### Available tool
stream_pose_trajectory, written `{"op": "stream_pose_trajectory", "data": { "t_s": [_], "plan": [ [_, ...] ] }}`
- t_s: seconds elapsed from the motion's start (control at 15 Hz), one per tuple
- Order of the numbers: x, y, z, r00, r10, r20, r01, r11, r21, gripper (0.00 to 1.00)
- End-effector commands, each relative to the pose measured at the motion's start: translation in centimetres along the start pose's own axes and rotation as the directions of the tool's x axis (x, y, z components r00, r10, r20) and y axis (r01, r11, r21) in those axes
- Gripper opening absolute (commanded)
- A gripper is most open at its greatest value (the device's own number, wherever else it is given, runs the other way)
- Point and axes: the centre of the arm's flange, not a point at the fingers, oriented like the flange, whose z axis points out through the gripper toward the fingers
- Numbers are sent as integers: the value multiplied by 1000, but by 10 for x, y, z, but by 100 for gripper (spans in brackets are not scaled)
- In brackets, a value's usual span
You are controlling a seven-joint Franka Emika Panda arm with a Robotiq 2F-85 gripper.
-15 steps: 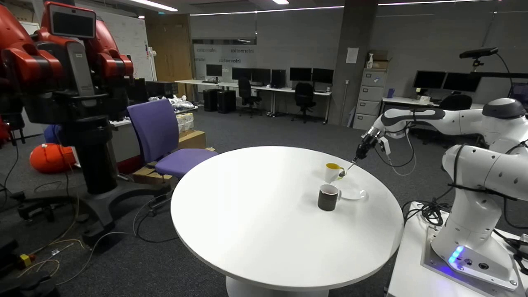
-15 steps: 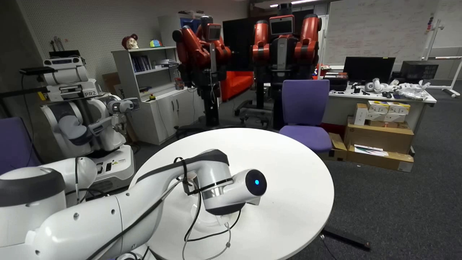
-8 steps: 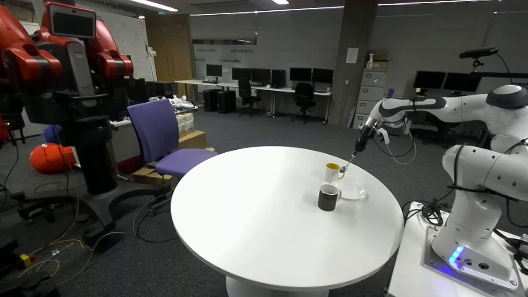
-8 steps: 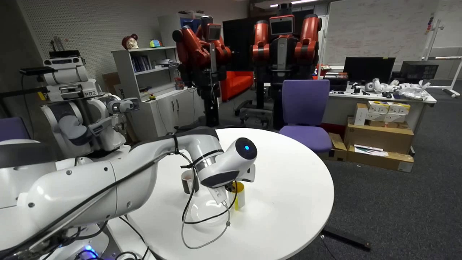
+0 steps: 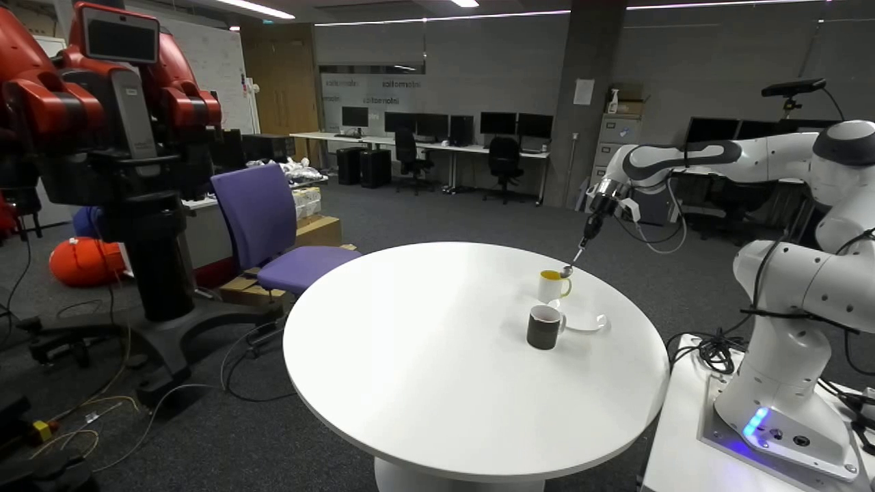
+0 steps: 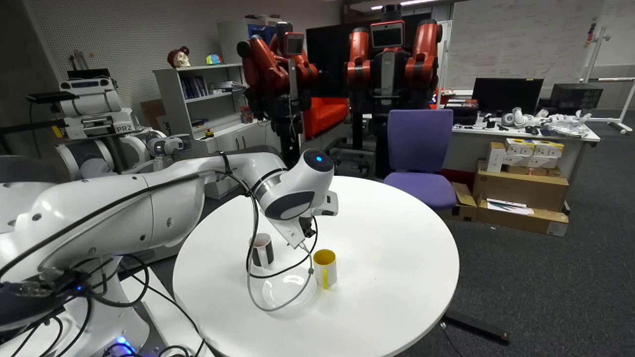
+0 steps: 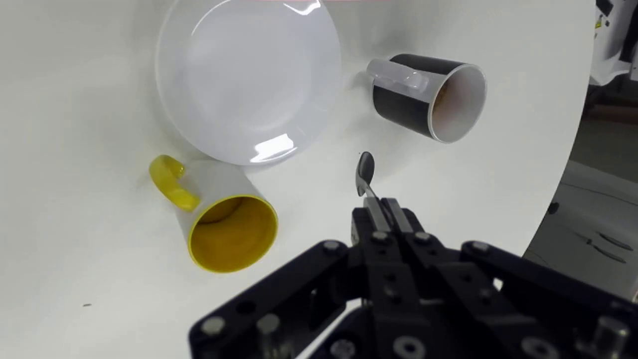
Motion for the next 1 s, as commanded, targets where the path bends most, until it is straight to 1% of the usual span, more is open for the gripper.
{"op": "stream_pose_trajectory", "data": {
  "t_s": [0.0, 0.2, 0.4, 0.67, 0.93],
  "plan": [
    [-9, -47, -18, 998, -66, -14, 65, 994, -89, 1],
    [-11, -81, -21, 991, -133, -3, 131, 980, -149, 1],
    [-13, -109, -10, 980, -200, 8, 197, 956, -218, 1],
    [-21, -143, 6, 957, -287, 31, 283, 910, -302, 1],
    [-27, -177, 22, 930, -365, 53, 359, 862, -358, 1]
  ]
}}
